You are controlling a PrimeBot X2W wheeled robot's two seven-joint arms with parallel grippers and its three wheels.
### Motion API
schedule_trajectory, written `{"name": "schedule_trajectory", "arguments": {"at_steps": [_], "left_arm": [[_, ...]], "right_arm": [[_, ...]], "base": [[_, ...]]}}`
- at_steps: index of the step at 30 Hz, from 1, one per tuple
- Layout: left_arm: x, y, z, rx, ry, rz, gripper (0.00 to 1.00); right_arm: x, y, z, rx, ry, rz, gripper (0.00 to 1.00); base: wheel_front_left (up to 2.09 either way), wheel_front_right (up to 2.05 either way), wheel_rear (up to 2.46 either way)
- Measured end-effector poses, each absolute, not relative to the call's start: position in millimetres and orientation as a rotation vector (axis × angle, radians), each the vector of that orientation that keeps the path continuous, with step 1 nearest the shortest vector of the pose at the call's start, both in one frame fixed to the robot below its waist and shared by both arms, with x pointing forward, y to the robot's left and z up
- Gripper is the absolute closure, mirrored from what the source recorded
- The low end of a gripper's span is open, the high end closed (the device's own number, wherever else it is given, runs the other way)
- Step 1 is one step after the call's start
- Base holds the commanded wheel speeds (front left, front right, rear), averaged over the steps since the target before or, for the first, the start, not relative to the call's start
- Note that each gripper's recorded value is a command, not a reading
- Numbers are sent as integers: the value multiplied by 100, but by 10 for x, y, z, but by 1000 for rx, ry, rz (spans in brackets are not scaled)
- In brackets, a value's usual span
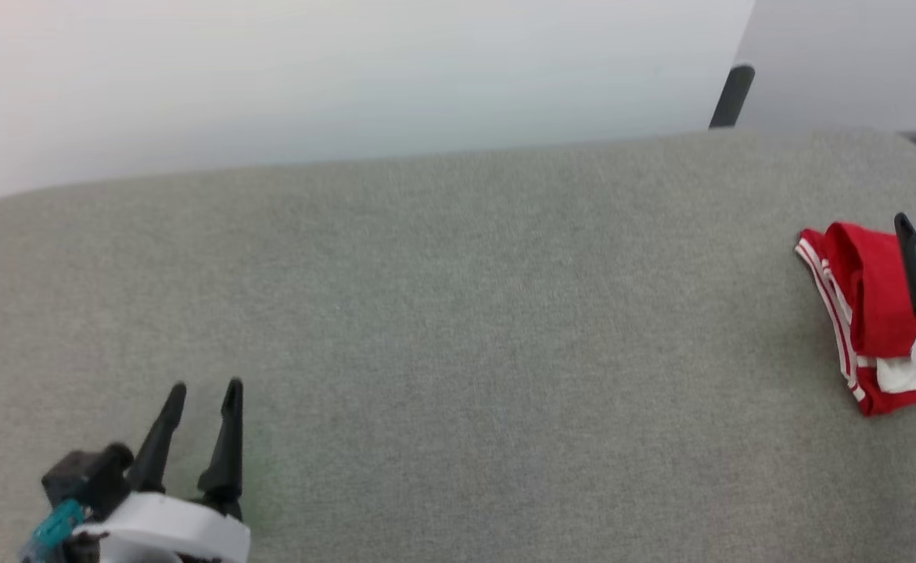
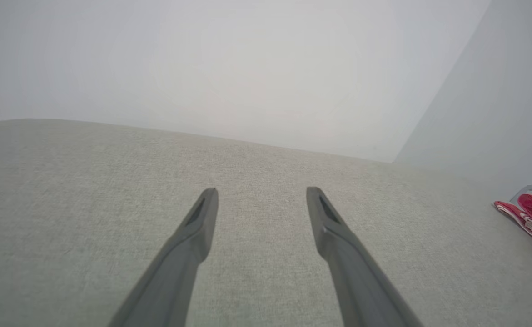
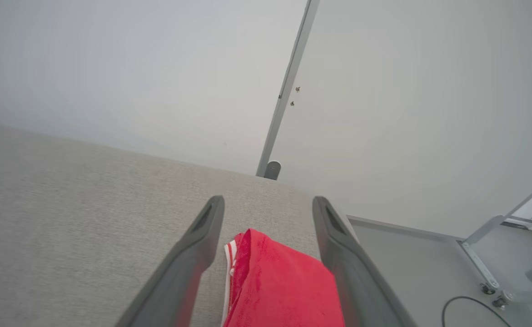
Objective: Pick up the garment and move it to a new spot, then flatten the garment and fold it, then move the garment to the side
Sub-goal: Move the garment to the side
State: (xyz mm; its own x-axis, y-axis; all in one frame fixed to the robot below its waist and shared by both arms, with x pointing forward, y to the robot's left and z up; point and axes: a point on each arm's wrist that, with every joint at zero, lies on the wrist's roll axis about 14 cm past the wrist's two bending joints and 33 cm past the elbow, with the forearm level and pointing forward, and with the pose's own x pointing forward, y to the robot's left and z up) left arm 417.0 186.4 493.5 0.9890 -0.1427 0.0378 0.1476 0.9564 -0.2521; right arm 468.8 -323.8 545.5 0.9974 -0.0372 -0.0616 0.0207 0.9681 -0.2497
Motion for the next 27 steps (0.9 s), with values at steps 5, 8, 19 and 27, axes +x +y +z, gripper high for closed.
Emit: {"name": "schedule_trajectory", "arguments": {"at_steps": [5, 8, 19, 27], "left_arm": [[3907, 2021, 4975, -256, -29, -107, 0], [3809, 2111, 4996, -256, -36, -85, 0], [3476, 2342, 5002, -255, -50, -18, 0], [3329, 2429, 4991, -249, -53, 9, 0]], "right_arm": [[4426, -2983, 5573, -197, -43, 2, 0], [4301, -2861, 5574, -182, -78, 13, 0], [3891, -2390, 5399, -102, -128, 49, 0], [3667, -2253, 5247, -60, -109, 49, 0]], "base": [[0, 0, 0], [0, 0, 0], [0, 0, 0], [0, 0, 0]]}}
